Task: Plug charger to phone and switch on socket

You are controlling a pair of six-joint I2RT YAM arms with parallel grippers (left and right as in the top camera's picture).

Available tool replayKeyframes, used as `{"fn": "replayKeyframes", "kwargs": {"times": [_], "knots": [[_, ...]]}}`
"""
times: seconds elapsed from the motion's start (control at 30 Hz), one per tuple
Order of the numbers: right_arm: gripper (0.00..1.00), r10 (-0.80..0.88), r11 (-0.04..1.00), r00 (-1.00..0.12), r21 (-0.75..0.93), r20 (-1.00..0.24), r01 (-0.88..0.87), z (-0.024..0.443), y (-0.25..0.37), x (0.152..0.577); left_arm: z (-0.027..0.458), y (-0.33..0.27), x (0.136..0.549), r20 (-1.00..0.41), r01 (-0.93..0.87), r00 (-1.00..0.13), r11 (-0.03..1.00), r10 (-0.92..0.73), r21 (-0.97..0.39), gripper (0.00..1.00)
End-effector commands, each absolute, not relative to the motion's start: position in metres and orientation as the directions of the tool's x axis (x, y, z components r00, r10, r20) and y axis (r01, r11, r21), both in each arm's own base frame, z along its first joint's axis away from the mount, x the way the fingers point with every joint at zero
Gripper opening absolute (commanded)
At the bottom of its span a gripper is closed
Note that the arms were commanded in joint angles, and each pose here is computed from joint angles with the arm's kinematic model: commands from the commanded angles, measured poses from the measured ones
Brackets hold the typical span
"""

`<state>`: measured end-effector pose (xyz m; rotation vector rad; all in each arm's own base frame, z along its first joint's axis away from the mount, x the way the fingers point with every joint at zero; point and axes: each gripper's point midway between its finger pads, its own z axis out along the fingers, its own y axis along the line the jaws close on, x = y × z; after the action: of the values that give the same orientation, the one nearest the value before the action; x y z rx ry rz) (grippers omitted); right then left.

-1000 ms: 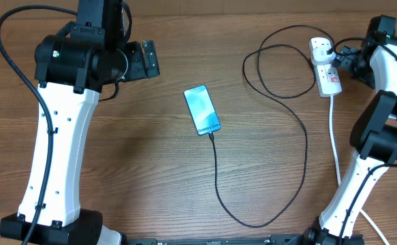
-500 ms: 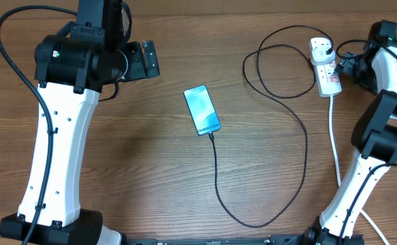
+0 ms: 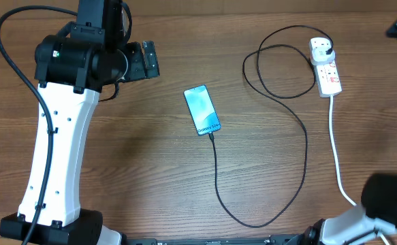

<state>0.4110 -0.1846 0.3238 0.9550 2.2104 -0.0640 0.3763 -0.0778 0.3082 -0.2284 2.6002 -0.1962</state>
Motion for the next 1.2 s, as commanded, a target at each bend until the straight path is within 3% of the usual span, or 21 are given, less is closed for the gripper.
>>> {"fn": "replayKeyframes", "kwargs": {"times": [0.0, 0.3, 0.63, 0.9, 1.17], "knots": [[1.00, 0.632, 0.748, -0.468, 0.328, -0.618, 0.577, 0.358, -0.145, 0.385, 0.309, -0.079, 0.376, -0.493, -0.104, -0.853, 0.981, -0.172, -0.162, 1.00], [1.00, 0.591, 0.802, -0.580, 0.335, -0.561, 0.494, 0.391, -0.062, 0.272, 0.309, -0.079, 0.377, -0.494, -0.104, -0.853, 0.981, -0.171, -0.161, 1.00], [1.00, 0.512, 0.858, -0.555, 0.415, -0.656, 0.302, 0.431, -0.007, 0.195, 0.309, -0.079, 0.377, -0.494, -0.104, -0.853, 0.981, -0.171, -0.161, 1.00], [1.00, 0.494, 0.846, -0.572, 0.514, -0.655, 0.142, 0.443, 0.029, 0.168, 0.309, -0.079, 0.377, -0.494, -0.104, -0.853, 0.981, -0.171, -0.161, 1.00], [1.00, 0.495, 0.850, -0.566, 0.502, -0.659, 0.159, 0.442, 0.025, 0.169, 0.309, -0.079, 0.377, -0.494, -0.104, -0.853, 0.981, -0.171, -0.161, 1.00]]}}
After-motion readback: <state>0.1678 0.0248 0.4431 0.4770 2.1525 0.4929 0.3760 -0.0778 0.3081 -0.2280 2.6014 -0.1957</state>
